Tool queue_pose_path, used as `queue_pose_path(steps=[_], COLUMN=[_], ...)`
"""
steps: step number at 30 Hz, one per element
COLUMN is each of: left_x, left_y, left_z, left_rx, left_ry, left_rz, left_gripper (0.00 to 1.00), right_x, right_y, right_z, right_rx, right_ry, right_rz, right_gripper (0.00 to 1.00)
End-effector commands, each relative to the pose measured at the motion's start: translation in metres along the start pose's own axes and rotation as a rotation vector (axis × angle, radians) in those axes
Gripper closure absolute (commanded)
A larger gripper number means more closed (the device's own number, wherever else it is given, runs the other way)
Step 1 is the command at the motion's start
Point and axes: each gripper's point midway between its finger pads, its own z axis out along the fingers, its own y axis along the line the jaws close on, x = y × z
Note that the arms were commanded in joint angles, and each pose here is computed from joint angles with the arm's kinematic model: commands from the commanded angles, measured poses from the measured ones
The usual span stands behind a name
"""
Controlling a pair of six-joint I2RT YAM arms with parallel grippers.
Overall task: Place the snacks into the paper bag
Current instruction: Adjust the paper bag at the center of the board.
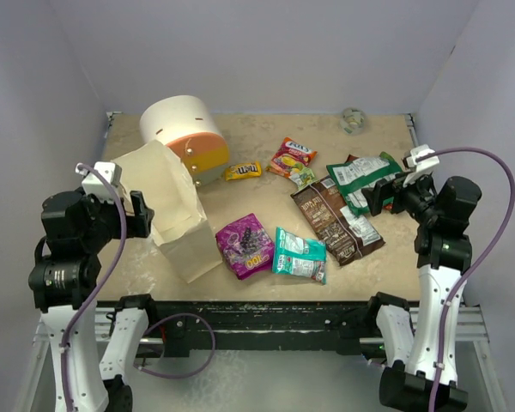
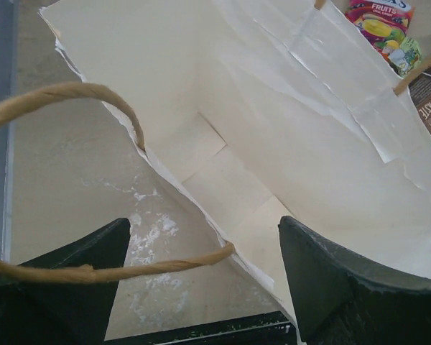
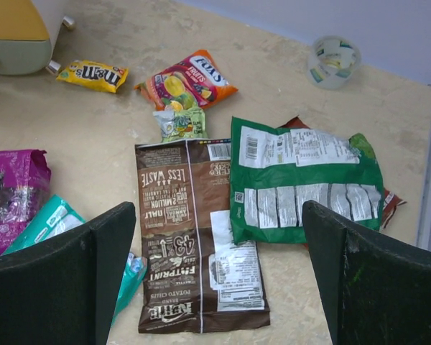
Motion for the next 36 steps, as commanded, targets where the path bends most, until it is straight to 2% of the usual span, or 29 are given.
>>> queue_pose_path(steps=[1,6,11,17,26,36], left_x=[-0.022,-0.024,-0.031,-0.048,-0.071,-0.087], left_y=[0.006,0.012,0.021,0.033,0.057,0.035], left_z=[0.021,0.042,0.055,0.061,0.068,0.090], left_rx=[-0.007,-0.016,-0.052,-0.118,-0.238,-0.076], left_ry=[-0.081,-0.081,-0.101,-0.151,-0.208,-0.173], left_rz=[-0.033,-0.048,-0.075,-0.127,-0.180,-0.110], left_gripper=[0.18,0.38,0.64,0.79,0.98,1.00], right_x=[-0.011,-0.006,-0.001,-0.001,0.001,0.002], right_y=[0.003,0.003,0.000,-0.002,-0.006,-0.005], right_z=[0.000,0.005,0.014,0.023,0.035,0.041], right_rx=[-0.018,-0.033,-0.052,-0.075,-0.099,-0.104], right_ry=[-0.056,-0.049,-0.041,-0.051,-0.037,-0.037], right_rz=[-0.023,-0.024,-0.015,-0.019,-0.009,-0.027], right_gripper=[0.00,0.00,0.00,0.00,0.00,0.00])
